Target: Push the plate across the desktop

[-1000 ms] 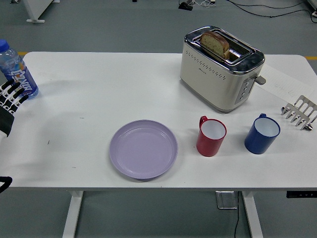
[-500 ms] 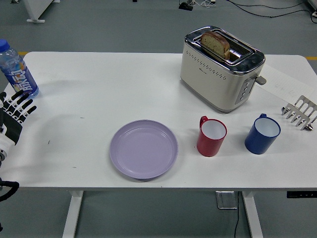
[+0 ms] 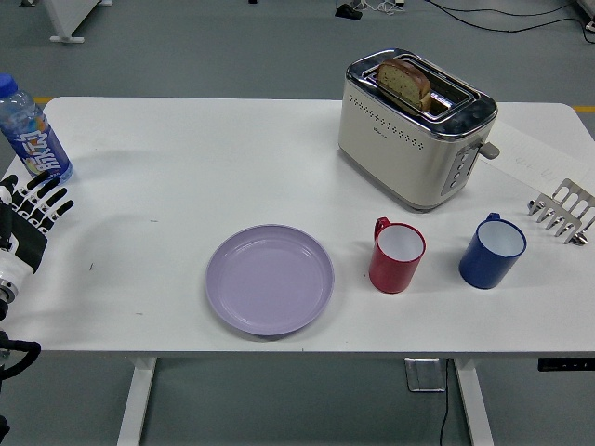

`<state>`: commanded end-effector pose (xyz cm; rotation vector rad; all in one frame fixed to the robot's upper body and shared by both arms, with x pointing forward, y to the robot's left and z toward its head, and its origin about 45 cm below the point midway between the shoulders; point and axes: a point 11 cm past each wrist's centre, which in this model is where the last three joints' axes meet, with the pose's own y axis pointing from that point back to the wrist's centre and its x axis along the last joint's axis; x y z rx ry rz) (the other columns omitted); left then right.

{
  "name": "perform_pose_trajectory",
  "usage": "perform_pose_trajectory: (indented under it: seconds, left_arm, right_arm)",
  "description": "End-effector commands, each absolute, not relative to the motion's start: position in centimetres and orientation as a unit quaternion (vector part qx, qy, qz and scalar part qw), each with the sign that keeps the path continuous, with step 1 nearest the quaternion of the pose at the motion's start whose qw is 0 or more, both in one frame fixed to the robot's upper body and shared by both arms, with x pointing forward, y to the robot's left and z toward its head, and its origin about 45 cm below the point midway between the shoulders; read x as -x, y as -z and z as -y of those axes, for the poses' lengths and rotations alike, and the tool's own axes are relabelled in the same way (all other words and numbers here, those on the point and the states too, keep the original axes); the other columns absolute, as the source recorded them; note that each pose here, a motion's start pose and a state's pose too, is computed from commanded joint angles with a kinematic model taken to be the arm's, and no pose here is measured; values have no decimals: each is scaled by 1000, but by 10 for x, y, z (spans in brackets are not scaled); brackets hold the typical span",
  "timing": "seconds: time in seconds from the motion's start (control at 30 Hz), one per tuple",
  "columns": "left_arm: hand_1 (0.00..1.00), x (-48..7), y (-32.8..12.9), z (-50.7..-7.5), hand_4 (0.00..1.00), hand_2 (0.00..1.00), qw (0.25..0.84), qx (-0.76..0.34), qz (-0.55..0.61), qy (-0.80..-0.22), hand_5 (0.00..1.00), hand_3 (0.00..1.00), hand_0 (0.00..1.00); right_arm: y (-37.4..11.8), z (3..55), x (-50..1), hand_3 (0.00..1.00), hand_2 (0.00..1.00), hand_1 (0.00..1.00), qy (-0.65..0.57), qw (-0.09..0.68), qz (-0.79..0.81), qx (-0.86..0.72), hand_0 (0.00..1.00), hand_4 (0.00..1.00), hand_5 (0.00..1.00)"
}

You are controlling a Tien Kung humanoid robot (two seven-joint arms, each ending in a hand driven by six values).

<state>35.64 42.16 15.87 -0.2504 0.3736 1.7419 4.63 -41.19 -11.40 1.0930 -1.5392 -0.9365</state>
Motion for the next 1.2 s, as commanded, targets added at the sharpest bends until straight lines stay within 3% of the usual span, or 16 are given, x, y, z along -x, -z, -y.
perform_pose_trajectory:
  seconds: [1.2]
  left_arm:
    - [799,-356,-164,-428,541,784,618,118,-153,-762,998,725,742]
  right_arm:
    - [113,413,-52,729,781,718,382,493,637,-454,704,328,264]
